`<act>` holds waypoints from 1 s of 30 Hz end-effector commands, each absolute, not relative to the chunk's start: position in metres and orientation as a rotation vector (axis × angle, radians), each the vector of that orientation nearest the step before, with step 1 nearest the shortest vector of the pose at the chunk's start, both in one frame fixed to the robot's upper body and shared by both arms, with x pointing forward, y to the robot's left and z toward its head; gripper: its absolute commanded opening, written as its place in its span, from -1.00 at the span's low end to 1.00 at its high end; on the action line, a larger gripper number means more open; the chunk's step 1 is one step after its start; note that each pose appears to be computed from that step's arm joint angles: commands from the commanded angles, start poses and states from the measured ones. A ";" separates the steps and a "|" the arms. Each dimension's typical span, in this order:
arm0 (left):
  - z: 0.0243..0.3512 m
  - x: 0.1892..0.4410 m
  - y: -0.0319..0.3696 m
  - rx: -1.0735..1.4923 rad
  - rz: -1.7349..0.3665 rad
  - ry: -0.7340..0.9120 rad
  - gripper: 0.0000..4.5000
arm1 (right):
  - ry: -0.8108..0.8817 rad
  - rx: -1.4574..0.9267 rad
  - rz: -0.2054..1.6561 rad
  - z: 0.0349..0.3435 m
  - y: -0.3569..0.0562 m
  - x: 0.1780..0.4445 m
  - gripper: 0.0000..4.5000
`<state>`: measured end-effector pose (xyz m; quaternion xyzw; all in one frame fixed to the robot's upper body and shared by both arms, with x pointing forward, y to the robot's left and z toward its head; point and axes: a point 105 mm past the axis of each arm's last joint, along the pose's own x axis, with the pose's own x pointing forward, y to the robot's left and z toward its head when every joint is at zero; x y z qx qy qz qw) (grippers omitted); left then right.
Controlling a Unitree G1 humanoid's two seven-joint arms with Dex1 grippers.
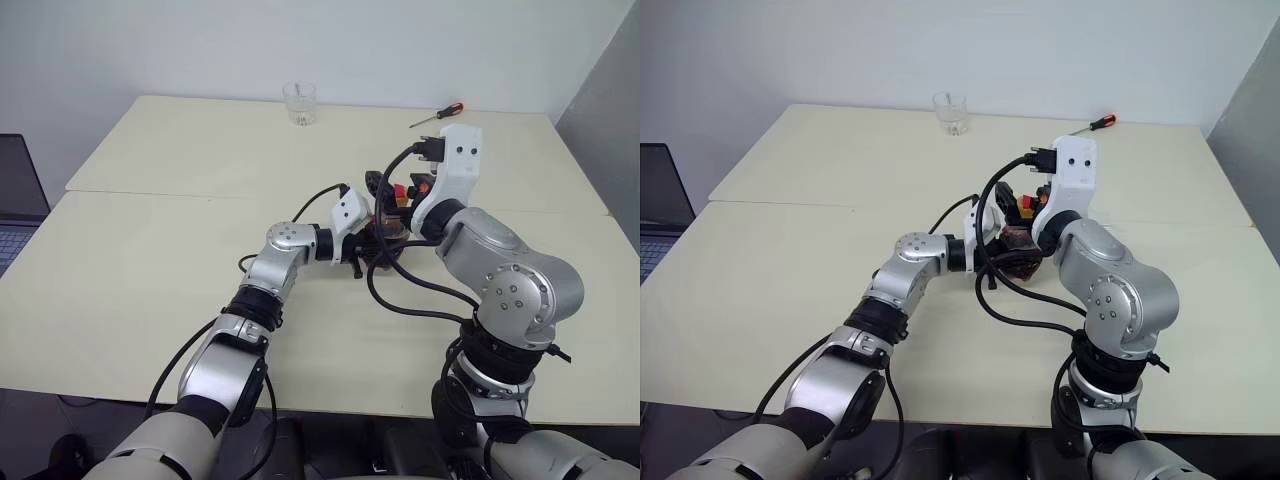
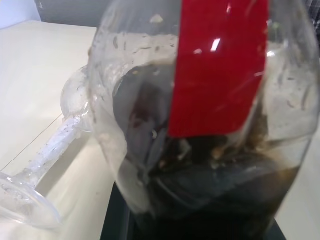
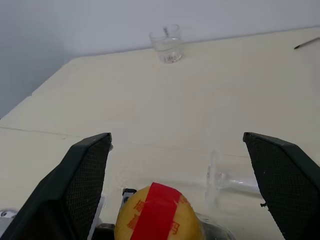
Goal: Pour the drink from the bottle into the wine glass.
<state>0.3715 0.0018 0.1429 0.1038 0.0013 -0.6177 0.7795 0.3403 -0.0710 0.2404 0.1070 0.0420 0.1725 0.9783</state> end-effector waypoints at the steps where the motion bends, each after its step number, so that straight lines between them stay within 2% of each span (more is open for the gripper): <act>1: 0.163 0.369 -0.004 0.217 -1.347 -0.082 -0.70 | 0.039 0.214 0.309 0.246 -0.082 0.338 1.00; 14: 0.166 0.370 -0.006 0.224 -1.347 -0.092 -0.70 | 0.037 0.174 0.221 0.241 -0.117 0.328 1.00; 30: 0.165 0.370 -0.004 0.244 -1.343 -0.096 -0.70 | 0.089 0.136 0.322 0.232 -0.107 0.309 1.00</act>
